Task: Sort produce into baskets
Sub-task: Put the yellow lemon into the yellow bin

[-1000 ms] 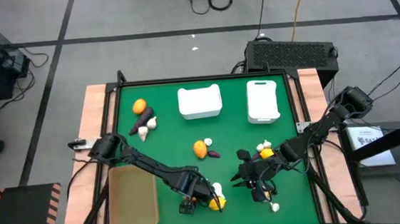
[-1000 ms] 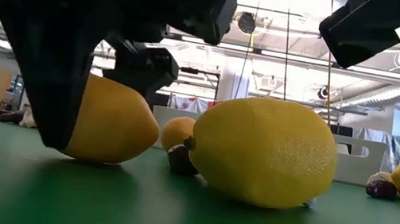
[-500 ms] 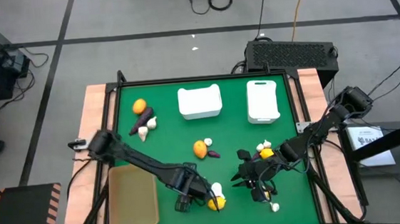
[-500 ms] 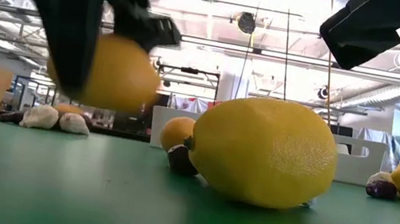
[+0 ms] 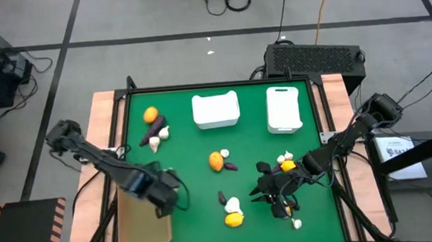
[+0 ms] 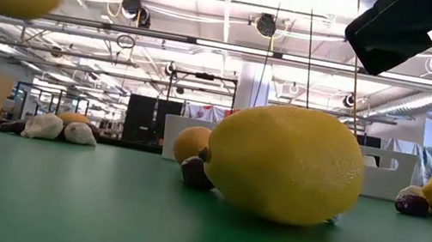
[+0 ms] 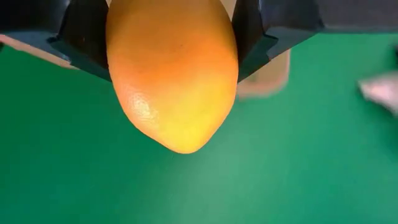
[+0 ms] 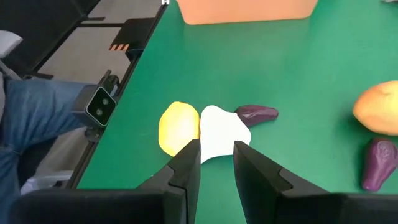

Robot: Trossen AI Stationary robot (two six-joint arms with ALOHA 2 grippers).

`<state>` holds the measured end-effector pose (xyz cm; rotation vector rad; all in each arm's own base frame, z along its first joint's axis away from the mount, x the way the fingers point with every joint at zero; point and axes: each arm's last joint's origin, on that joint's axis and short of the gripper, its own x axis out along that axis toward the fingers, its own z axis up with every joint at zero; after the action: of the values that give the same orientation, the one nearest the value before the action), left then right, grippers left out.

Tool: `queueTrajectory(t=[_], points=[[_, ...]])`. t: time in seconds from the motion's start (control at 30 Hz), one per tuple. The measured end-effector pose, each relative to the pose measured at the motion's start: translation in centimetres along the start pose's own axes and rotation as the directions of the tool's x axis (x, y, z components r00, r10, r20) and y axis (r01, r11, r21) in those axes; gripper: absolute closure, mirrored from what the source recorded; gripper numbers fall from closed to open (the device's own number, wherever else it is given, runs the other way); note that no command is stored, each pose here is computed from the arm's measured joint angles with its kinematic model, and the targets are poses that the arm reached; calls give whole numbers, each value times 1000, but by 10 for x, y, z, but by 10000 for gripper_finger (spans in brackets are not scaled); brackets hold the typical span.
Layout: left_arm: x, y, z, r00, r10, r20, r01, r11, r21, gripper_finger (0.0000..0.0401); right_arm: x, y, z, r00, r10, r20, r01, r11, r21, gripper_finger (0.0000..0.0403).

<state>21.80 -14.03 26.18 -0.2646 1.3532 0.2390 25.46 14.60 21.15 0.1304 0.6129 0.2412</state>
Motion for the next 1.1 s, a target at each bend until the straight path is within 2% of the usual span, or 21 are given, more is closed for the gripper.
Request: queueTrajectory(t=[0.17, 0.3, 0.4, 0.53, 0.67, 0.97, 1.1], points=[[4, 13, -34, 999, -18, -48, 10, 987, -160, 151, 0, 0, 0, 1000, 0, 0, 0, 1000, 0, 316], [17, 22, -54, 993, 3, -121, -32, 970, -240, 151, 0, 0, 0, 1000, 0, 0, 0, 1000, 0, 316], [30, 25, -62, 989, 22, -145, -59, 966, -252, 151, 0, 0, 0, 1000, 1, 0, -1, 1000, 8, 316], [39, 21, -61, 993, -33, -112, 3, 965, -261, 151, 0, 0, 0, 1000, 0, 0, 0, 1000, 9, 316], [39, 21, -61, 993, -34, -111, 5, 967, -256, 147, 0, 0, 0, 1000, 0, 0, 0, 1000, 10, 316], [39, 22, -62, 993, -26, -112, 0, 973, -229, 86, 0, 0, 0, 1000, 1, -3, -1, 1000, 1, 316], [38, 23, -60, 992, -30, -119, 1, 971, -238, 78, 0, 0, -2, 1000, -3, -17, 3, 1000, -15, 316]])
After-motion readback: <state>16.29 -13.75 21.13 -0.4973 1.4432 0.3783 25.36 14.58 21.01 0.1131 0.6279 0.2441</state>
